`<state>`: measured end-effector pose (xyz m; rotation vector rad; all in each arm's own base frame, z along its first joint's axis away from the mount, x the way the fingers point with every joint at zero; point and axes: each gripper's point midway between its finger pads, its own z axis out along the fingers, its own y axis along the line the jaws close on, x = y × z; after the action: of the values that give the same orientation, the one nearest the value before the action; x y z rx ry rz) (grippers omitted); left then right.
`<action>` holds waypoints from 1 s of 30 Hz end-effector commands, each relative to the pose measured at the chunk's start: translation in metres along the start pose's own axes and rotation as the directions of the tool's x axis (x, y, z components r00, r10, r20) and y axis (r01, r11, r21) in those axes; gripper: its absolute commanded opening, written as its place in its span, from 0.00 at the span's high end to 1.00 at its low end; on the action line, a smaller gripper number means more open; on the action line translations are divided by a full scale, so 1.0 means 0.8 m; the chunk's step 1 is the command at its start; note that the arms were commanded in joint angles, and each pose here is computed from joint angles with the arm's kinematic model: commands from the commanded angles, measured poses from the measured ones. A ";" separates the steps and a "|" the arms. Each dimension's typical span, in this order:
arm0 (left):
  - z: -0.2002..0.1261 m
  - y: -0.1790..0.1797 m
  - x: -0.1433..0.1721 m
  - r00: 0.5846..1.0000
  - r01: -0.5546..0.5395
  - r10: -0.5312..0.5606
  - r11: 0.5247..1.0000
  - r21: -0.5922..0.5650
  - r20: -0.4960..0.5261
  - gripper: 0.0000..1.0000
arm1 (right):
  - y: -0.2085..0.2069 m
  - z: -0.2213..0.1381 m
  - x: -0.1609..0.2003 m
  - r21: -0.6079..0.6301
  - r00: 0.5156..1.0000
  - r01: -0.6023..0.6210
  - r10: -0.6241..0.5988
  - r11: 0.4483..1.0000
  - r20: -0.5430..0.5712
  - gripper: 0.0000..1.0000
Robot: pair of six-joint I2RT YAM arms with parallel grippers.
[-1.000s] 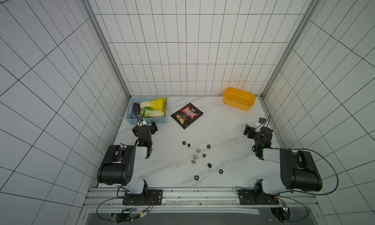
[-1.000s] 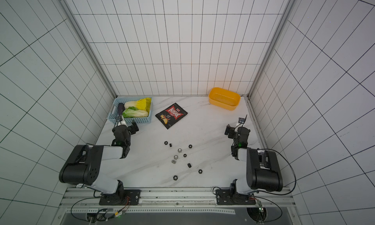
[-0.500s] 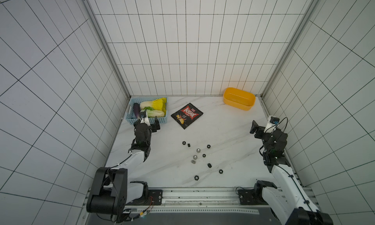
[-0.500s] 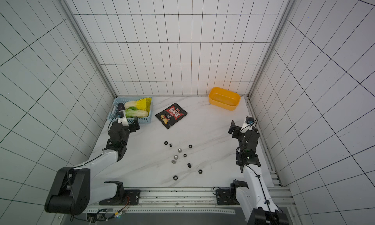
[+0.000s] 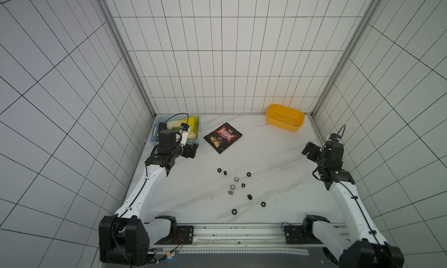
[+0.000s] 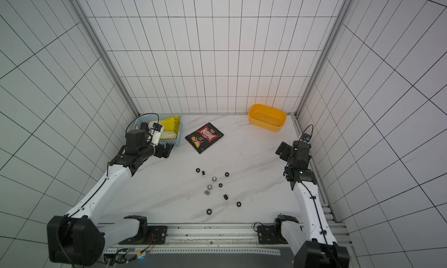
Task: Put the nuts on the desktop into the storage box
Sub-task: Pick up the storage box at the corner of the board.
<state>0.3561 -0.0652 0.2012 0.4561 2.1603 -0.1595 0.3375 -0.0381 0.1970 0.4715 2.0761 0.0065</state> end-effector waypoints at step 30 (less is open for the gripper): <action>0.006 -0.024 0.082 0.979 -0.001 0.021 0.996 0.094 -0.203 0.03 | 0.043 0.319 -0.072 -0.015 0.961 -0.198 0.191 0.980 -0.200 0.03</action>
<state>0.3207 -0.0646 0.1501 0.5317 2.3446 -0.1923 0.5636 -0.0690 0.1034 0.7094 2.2540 0.1677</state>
